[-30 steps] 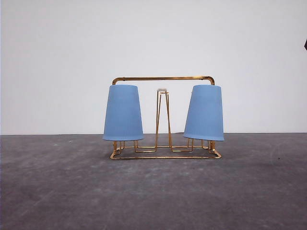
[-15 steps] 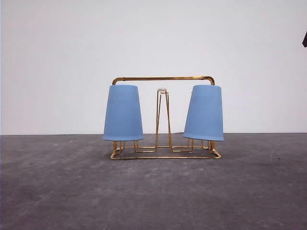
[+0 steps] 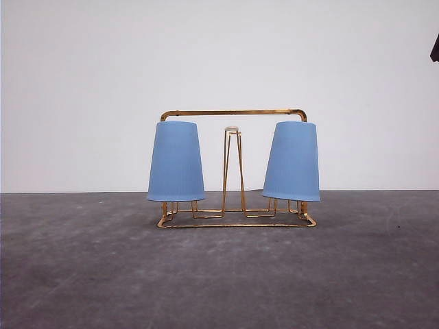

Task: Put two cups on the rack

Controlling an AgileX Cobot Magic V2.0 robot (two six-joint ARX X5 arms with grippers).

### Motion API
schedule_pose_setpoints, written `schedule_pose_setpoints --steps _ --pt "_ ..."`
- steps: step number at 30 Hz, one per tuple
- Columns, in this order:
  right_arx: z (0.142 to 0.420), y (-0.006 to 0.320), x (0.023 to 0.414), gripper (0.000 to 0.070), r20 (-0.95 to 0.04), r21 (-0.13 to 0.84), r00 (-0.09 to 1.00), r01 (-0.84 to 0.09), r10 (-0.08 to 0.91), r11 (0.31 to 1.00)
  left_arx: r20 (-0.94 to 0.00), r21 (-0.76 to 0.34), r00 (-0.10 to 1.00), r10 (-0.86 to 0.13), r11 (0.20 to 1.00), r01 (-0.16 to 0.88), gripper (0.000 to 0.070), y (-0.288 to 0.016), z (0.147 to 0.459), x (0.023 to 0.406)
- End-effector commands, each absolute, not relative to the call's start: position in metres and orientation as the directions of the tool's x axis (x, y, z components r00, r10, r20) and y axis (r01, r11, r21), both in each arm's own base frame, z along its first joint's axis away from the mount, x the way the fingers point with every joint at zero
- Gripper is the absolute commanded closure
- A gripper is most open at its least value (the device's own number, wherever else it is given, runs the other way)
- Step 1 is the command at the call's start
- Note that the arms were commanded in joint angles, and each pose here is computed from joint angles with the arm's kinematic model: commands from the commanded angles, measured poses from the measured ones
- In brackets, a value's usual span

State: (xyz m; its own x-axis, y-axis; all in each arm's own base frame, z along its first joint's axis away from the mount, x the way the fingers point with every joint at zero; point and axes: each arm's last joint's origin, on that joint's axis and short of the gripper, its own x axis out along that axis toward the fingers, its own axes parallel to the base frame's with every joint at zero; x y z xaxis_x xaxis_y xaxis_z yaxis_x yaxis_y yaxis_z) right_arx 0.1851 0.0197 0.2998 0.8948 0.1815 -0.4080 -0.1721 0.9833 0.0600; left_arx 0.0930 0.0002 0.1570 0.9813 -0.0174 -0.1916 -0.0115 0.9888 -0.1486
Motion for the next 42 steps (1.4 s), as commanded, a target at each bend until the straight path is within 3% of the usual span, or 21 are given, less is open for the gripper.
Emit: schedule_pose_setpoints --steps 1,6,13,24,27,42 --pt "0.297 0.018 0.179 0.0685 -0.402 0.005 0.900 -0.185 0.172 0.983 -0.213 -0.149 0.977 -0.015 0.989 -0.017 0.0677 0.000 0.151 0.094" --pt "0.275 0.014 0.152 0.0685 -0.372 -0.024 0.914 -0.183 0.161 0.983 -0.213 -0.149 0.977 -0.015 0.989 -0.017 0.0677 0.000 0.151 0.094" --pt "0.223 0.010 0.113 0.0685 -0.337 -0.031 0.929 -0.174 0.154 0.984 -0.213 -0.149 0.977 -0.015 0.989 -0.018 0.0677 0.000 0.151 0.094" --pt "0.154 0.008 0.092 0.0685 -0.217 -0.051 0.968 -0.141 0.127 0.989 -0.213 -0.149 0.977 -0.015 0.989 -0.018 0.0677 0.000 0.151 0.094" --pt "0.153 0.007 0.095 0.0685 -0.157 -0.059 0.982 -0.117 0.106 0.991 -0.213 -0.149 0.977 -0.015 0.989 -0.017 0.0677 0.000 0.151 0.094" --pt "0.152 0.004 0.096 0.0685 -0.147 -0.063 0.987 -0.068 0.058 0.996 -0.213 -0.149 0.977 -0.014 0.989 -0.018 0.0677 0.000 0.152 0.094"
